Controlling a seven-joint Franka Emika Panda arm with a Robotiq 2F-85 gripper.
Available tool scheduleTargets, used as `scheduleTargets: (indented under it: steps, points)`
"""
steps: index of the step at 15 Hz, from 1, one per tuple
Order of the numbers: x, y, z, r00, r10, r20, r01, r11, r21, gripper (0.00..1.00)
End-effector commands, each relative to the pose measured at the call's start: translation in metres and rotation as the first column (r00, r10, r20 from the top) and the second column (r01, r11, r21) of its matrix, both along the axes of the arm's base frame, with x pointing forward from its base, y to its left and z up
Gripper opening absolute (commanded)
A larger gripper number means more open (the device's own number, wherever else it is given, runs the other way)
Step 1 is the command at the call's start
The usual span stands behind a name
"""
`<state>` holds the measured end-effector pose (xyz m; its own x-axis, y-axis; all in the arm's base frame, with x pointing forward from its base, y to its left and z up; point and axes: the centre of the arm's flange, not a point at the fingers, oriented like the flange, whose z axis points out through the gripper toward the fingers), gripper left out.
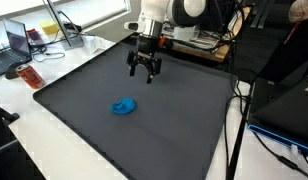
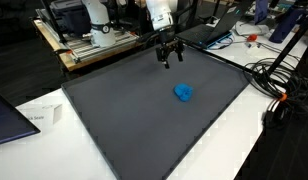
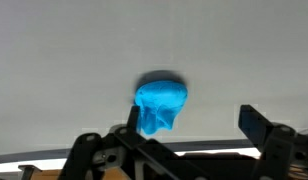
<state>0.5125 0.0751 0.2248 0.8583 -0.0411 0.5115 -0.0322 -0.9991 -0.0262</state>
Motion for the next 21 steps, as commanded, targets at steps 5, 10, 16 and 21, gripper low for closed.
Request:
scheduleTargets:
  steps: [5, 10, 16, 21]
  points:
    - [0.035, 0.009, 0.006, 0.999, 0.0, -0.04, -0.001, 1.0, -0.012, 1.0]
    - [0.064, 0.011, 0.005, 0.995, 0.011, -0.103, -0.013, 1.0, -0.012, 1.0]
    - [0.103, 0.019, 0.018, 0.983, 0.003, -0.186, -0.007, 1.0, -0.019, 1.0]
    - [0.123, 0.013, 0.01, 0.952, -0.033, -0.303, 0.021, 0.999, -0.042, 1.0]
